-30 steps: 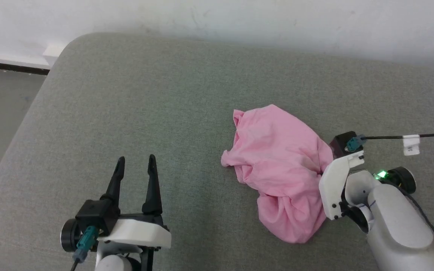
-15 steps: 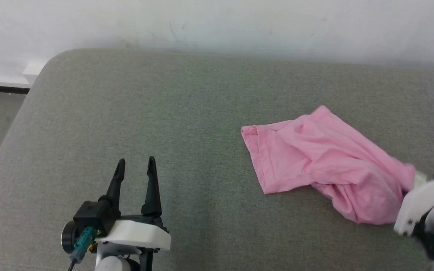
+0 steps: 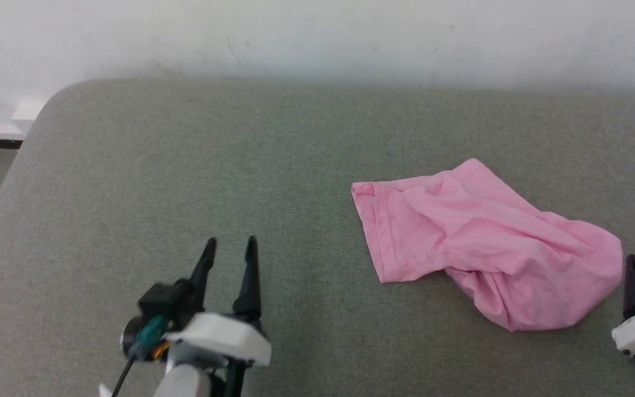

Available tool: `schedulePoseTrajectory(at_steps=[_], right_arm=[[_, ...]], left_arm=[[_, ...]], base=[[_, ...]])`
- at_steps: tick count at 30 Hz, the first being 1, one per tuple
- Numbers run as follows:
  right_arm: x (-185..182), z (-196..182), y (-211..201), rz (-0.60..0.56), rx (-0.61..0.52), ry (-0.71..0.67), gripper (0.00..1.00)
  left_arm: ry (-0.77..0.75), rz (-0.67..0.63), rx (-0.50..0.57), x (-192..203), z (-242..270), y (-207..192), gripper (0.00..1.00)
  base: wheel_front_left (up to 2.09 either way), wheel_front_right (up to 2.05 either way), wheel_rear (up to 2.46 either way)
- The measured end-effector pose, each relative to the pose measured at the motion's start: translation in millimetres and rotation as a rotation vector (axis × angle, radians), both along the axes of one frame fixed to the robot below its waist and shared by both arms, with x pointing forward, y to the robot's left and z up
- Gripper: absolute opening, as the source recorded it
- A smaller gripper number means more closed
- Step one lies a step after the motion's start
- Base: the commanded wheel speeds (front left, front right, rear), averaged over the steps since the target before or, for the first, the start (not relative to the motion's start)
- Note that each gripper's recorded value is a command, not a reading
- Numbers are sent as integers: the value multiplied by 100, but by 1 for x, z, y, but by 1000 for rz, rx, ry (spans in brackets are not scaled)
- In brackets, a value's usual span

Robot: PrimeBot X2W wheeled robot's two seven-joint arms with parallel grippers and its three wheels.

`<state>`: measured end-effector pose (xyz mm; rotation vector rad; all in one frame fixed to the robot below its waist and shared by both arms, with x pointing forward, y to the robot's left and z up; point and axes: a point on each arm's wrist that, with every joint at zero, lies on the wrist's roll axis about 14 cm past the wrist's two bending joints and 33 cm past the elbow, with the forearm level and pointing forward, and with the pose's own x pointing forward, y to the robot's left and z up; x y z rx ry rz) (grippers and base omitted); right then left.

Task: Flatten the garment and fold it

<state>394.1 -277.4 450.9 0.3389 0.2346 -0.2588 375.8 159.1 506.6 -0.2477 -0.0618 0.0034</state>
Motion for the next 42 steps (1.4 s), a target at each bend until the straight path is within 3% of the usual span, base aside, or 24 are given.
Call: schedulePoseTrajectory(at_steps=[6, 10, 16, 21, 22, 23, 24, 29, 34, 39, 42], right_arm=[[-8, -5, 2, 2, 22, 6, 100], [-11, -7, 3, 4, 39, 8, 100], [-18, -10, -7, -33, 48, 11, 100], [-32, -20, -24, -89, 43, 37, 100], [-34, -22, -26, -97, 43, 43, 100], [-35, -23, -28, -103, 41, 46, 100], [-36, -24, -30, -109, 39, 46, 100], [-34, -25, -30, -112, 37, 40, 100], [-25, -23, -17, -71, 39, 30, 100], [-16, -24, 2, -16, 51, 29, 100], [-13, -24, 14, 19, 52, 29, 100]], left_arm=[[74, -203, -26, 48, 12, -55, 100], [244, -354, -37, 71, 2, -102, 100], [640, -583, 136, 52, -68, -161, 100], [816, -683, 210, 27, -109, -183, 100], [833, -693, 210, 25, -114, -185, 89], [837, -702, 213, 25, -115, -187, 32], [832, -710, 203, 26, -115, -190, 0], [787, -715, 131, 31, -109, -195, 0], [639, -622, 6, 53, -77, -181, 0], [447, -430, -91, 83, -28, -124, 0], [428, -297, -104, 75, -26, -74, 0]], base=[[0, 0, 0], [0, 0, 0], [0, 0, 0], [0, 0, 0], [0, 0, 0], [0, 0, 0], [0, 0, 0], [0, 0, 0], [0, 0, 0], [0, 0, 0], [0, 0, 0]])
